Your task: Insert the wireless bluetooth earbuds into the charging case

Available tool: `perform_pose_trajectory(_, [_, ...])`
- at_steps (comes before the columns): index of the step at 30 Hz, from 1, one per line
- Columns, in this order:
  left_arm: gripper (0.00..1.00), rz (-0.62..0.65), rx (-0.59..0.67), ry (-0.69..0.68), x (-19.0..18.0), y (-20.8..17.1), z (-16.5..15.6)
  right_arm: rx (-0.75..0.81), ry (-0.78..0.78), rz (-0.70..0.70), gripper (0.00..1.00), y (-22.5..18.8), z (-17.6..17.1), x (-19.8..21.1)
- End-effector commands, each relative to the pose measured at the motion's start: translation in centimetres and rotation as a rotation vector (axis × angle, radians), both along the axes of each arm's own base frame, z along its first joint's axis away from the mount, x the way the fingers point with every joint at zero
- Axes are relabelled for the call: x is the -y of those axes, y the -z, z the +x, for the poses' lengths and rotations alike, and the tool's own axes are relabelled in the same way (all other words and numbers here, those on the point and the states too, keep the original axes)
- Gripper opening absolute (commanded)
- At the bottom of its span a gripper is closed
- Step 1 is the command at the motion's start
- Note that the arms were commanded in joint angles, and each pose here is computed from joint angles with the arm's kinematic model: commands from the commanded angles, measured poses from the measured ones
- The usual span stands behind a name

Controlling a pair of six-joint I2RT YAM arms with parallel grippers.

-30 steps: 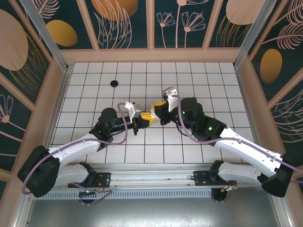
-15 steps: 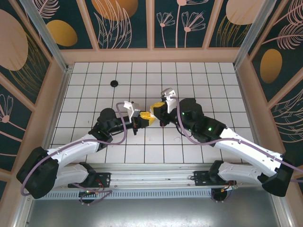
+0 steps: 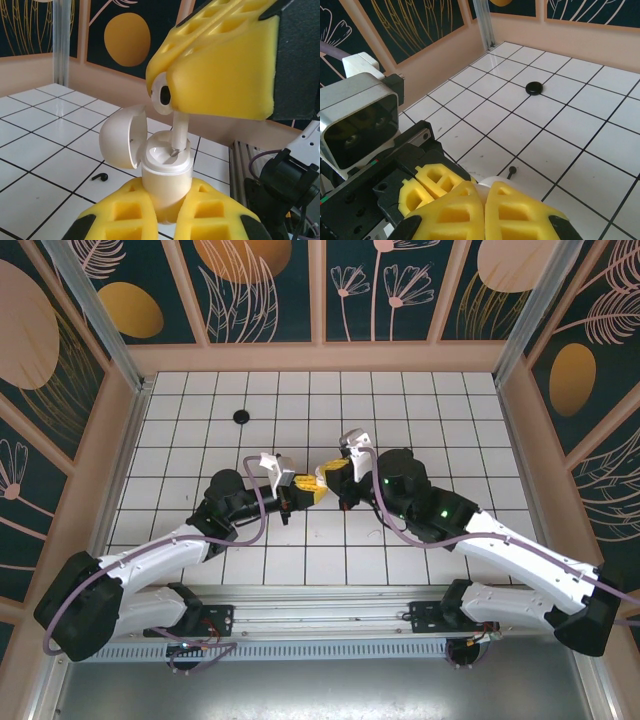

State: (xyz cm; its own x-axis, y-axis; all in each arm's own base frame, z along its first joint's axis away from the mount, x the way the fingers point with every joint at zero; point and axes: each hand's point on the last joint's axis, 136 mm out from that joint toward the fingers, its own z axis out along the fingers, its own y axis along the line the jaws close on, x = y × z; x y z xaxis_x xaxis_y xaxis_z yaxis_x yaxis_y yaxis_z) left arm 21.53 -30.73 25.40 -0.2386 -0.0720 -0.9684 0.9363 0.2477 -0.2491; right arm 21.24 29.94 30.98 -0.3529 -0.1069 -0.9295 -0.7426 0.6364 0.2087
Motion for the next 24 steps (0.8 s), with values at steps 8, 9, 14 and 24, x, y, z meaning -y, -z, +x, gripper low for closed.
perform_pose_trajectory(8, [0.00,-0.067,0.053,0.001,-0.2,-2.4,-0.5,0.003,0.000,-0.012,0.07,0.3,-0.4,0.4])
perform_pose_trajectory(9, [0.00,-0.067,0.053,-0.002,-0.2,-2.5,-0.4,-0.001,-0.003,-0.009,0.07,0.4,-0.5,0.3])
perform_pose_trajectory(14, [0.00,-0.072,0.057,-0.017,-0.3,-2.7,-0.2,-0.031,-0.020,-0.002,0.08,1.3,-0.7,-0.1])
perform_pose_trajectory(24, [0.00,-0.070,0.052,-0.037,-0.4,-2.5,0.1,-0.042,0.010,0.002,0.30,1.3,-0.5,0.3])
